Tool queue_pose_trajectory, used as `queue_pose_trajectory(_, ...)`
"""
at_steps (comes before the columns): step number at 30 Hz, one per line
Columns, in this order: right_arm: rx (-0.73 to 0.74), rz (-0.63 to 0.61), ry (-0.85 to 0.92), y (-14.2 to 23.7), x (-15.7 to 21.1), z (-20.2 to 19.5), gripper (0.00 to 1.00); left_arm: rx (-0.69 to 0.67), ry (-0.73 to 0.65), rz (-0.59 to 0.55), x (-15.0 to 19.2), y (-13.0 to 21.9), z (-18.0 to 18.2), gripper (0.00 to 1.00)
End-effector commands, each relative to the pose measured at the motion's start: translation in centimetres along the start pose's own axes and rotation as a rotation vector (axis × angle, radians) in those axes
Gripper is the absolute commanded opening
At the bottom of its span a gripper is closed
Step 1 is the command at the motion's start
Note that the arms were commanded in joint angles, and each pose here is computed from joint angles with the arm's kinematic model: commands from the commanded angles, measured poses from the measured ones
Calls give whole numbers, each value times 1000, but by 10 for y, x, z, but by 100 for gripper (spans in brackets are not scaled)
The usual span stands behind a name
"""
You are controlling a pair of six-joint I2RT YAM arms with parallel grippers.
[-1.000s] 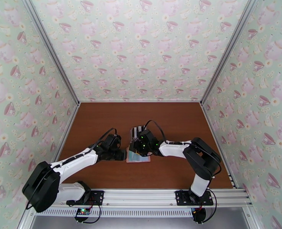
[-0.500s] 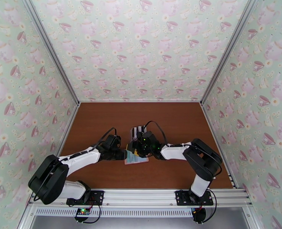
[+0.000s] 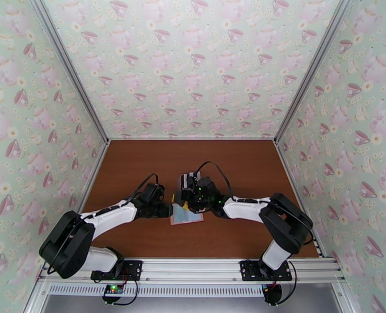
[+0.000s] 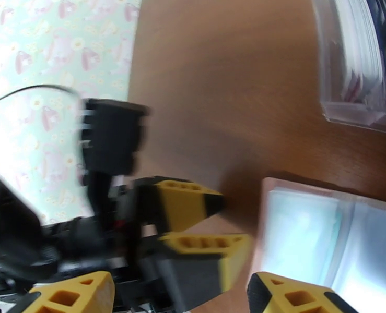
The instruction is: Put the credit cards into the card holder
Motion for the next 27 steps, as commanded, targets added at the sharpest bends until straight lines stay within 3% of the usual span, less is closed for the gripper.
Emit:
queue_pose_trajectory(1, 9, 20, 0, -9, 5, -15, 69, -17, 21, -8, 1, 4, 6, 66)
queue_pose_trajectory(16, 61, 13, -43, -12, 14, -41, 67, -44, 20, 71, -6, -31, 11, 64)
queue_pose_trajectory(27, 75, -19, -68, -11, 18, -41, 68, -28, 12, 80, -9, -35, 8, 64)
Point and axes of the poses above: each hand's point on the last joint's axis, 136 mm out from that joint toward the fingers, its own y axis back along the fingers, its own z axis along the line the jaws close on, x = y × z, the point moved 5 cm from there along y, back along the fingers, and after that the axes turned 10 degrees about -y, right-handed, at the moved point
